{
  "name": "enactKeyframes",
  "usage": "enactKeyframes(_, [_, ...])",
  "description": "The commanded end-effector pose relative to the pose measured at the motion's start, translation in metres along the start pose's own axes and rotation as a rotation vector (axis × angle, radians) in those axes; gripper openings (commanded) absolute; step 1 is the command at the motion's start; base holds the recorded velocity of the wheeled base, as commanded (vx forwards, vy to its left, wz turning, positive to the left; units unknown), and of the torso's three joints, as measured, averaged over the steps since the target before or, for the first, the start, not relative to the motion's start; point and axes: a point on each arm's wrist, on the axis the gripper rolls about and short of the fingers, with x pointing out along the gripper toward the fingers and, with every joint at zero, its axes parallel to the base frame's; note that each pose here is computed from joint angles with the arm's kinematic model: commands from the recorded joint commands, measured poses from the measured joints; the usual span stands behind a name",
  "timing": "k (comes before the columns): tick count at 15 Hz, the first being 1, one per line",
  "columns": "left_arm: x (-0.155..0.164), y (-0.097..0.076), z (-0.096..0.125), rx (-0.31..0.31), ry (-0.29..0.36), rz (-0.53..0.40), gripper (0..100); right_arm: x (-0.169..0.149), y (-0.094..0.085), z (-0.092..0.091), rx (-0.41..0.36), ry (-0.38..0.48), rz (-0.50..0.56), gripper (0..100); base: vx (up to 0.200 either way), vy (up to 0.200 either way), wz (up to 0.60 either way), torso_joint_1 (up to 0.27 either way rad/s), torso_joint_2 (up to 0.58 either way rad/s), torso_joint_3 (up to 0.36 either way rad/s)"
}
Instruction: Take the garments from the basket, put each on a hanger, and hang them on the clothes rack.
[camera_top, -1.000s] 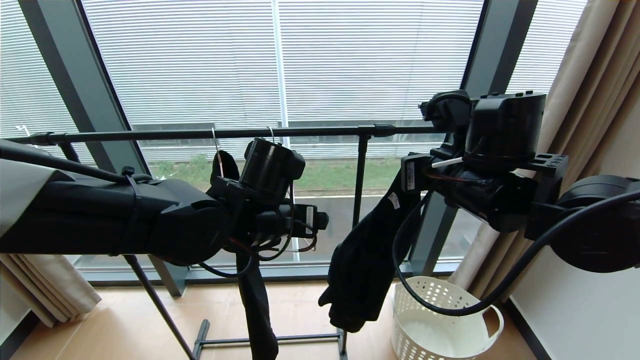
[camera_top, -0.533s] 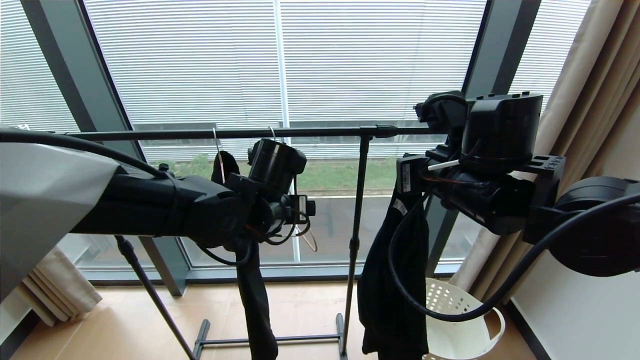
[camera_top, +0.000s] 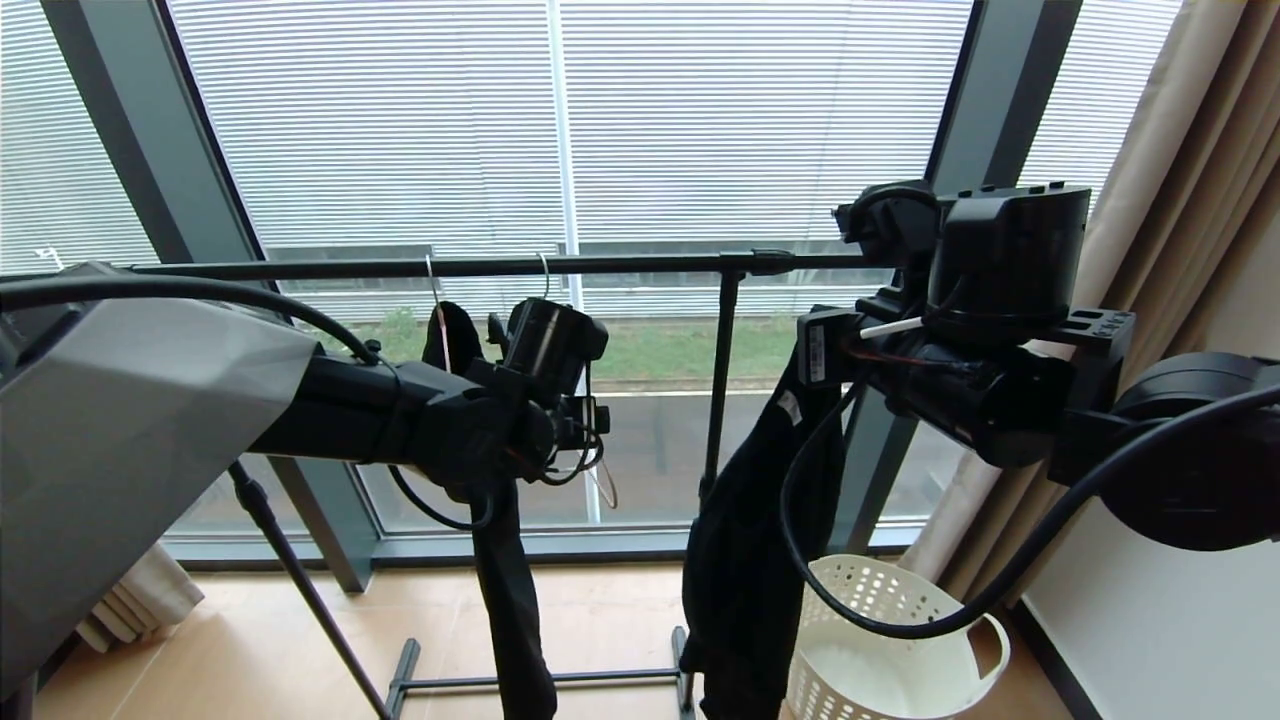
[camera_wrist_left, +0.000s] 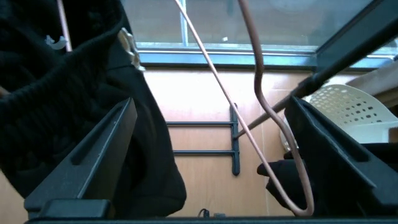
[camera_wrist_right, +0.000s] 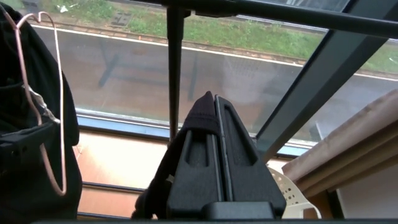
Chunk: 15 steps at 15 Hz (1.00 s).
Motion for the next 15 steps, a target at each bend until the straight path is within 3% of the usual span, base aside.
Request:
enactKeyframes(1, [0.002,0.001,-0.001,0.0,0.002,0.005,100,0.0,0.0,0.0,0.0,0.0,0.0,0,0.0,0.0,0.0,0.0,0.0,0.0])
enactKeyframes(10, [0.031,-0.007,0.002,0.008,-0.008,0.016,100,0.002,0.001,-0.003,-0.004,0.007,0.0,0,0.0,0.0,0.0,0.0,0.0,0.0])
enactKeyframes(11, [0.035,-0.005,0.001,0.02,-0.003,0.023,0,0.002,0.001,-0.003,-0.004,0.007,0.0,0,0.0,0.0,0.0,0.0,0.0,0.0])
enactKeyframes(15, [0.035,-0.006,0.0,0.027,0.001,0.023,0,0.002,0.001,-0.003,-0.005,0.008,0.0,0,0.0,0.0,0.0,0.0,0.0,0.0])
